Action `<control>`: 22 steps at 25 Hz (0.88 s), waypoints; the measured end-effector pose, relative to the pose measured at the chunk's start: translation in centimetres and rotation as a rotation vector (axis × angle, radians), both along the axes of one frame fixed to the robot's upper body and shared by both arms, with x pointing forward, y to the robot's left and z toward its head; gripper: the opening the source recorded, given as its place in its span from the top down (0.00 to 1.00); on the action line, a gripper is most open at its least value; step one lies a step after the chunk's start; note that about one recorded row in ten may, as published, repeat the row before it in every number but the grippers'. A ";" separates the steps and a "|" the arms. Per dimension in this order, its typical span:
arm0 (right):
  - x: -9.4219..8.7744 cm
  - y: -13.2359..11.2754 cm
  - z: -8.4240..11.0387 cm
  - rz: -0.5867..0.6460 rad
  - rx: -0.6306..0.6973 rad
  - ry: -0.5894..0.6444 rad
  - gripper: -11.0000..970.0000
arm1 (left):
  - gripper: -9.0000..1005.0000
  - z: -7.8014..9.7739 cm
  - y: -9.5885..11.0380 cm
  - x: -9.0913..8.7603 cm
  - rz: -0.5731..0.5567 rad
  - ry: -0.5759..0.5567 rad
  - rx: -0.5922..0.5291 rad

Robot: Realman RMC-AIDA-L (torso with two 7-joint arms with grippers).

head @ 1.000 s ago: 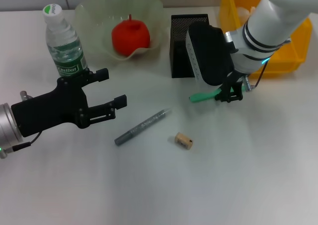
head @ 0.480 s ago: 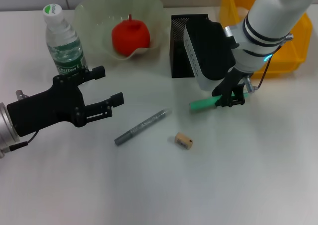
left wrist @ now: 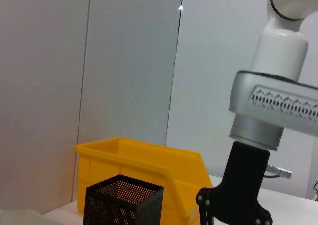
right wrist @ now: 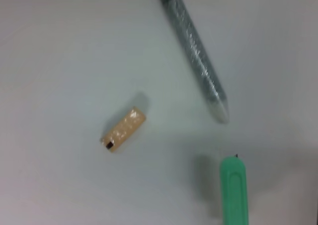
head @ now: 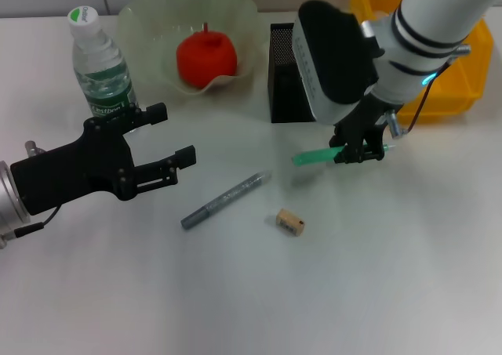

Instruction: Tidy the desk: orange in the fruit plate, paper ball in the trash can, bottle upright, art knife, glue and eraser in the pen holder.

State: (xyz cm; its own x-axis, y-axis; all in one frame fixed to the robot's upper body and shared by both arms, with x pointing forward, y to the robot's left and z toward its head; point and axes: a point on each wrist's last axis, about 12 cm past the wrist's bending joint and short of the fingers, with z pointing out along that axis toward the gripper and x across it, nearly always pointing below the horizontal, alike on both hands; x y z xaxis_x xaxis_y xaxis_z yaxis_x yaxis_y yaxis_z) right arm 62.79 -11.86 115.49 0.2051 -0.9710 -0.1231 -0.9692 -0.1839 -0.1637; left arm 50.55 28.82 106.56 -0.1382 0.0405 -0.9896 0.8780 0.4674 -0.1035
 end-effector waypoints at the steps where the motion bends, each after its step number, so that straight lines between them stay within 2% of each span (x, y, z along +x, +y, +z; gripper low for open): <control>1: -0.1 -0.1 0.2 -0.002 0.007 0.003 0.80 | 0.17 0.0 0.0 0.0 -0.001 0.000 0.000; 14: -1.1 -0.2 3.0 0.008 0.039 -0.026 0.80 | 0.17 0.0 0.3 0.0 0.015 -0.005 0.001; 22: -2.1 -0.2 6.7 0.053 -0.044 -0.217 0.81 | 0.17 -0.1 1.1 -0.3 0.050 -0.007 0.004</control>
